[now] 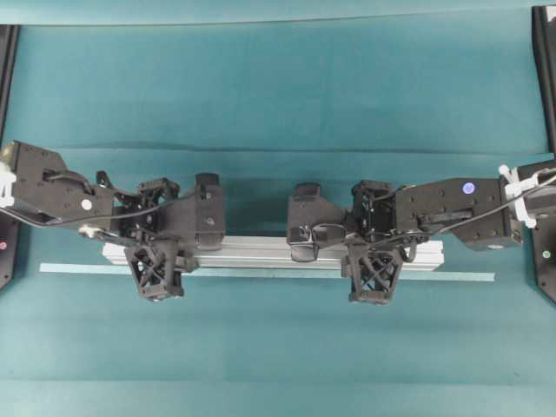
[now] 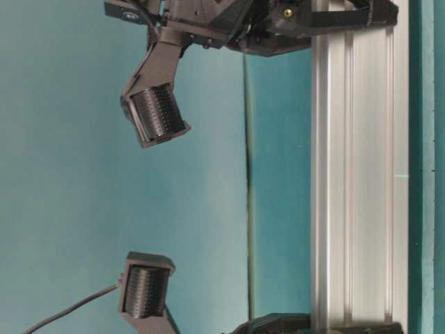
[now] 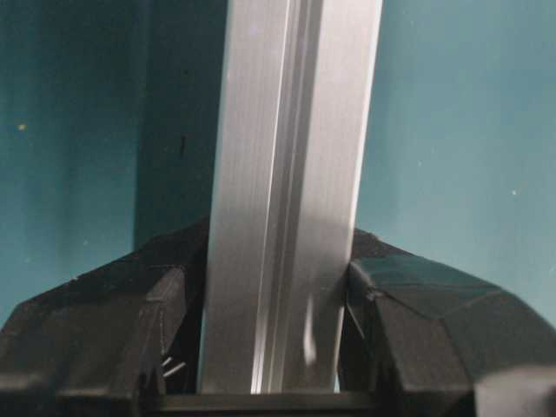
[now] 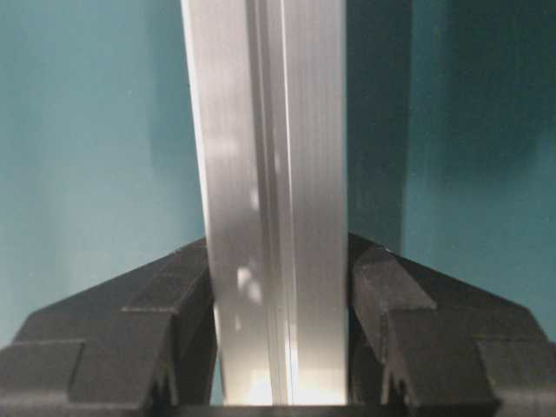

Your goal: Lift the metal rail with both hands.

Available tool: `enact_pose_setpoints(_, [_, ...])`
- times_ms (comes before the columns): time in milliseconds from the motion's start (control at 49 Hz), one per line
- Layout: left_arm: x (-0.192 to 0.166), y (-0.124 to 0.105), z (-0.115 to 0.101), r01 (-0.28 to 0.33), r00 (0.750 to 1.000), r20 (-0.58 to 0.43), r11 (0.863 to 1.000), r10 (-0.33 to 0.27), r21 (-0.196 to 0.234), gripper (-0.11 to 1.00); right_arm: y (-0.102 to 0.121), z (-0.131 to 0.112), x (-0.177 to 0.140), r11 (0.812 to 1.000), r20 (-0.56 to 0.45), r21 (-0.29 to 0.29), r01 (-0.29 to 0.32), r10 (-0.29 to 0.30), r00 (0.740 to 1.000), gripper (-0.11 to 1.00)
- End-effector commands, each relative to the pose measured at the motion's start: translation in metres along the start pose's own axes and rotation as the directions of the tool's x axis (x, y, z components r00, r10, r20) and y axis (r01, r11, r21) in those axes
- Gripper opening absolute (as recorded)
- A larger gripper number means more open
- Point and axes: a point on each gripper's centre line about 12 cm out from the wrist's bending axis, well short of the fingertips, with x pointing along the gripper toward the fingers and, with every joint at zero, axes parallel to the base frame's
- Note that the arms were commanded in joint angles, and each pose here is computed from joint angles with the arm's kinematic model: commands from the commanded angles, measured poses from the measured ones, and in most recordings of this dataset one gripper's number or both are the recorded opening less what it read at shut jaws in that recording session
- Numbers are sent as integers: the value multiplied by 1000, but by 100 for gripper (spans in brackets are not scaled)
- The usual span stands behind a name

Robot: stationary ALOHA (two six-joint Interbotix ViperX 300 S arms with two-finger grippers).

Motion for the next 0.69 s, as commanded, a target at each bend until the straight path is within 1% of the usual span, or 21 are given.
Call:
enact_pose_setpoints(0, [-1,1,4,2,1000,21,999,-1,-39,37,4,-1,2,1000,-2,-4,-7,7,1000,39])
enact_pose_setpoints(163, [1,1,4,3,1000,26,999,-2,-39,37,4,-5,5,1000,-11,-2,-6,6,1000,39])
enact_pose_setpoints(388, [5,2,2,2,1000,20,999,-1,-39,37,1,-5,7,1000,13,4,-5,5,1000,39])
enact_pose_setpoints(674, [7,2,3,4,999,35,999,-3,-39,37,-1,-7,12,1000,-3,9,-2,2,1000,39])
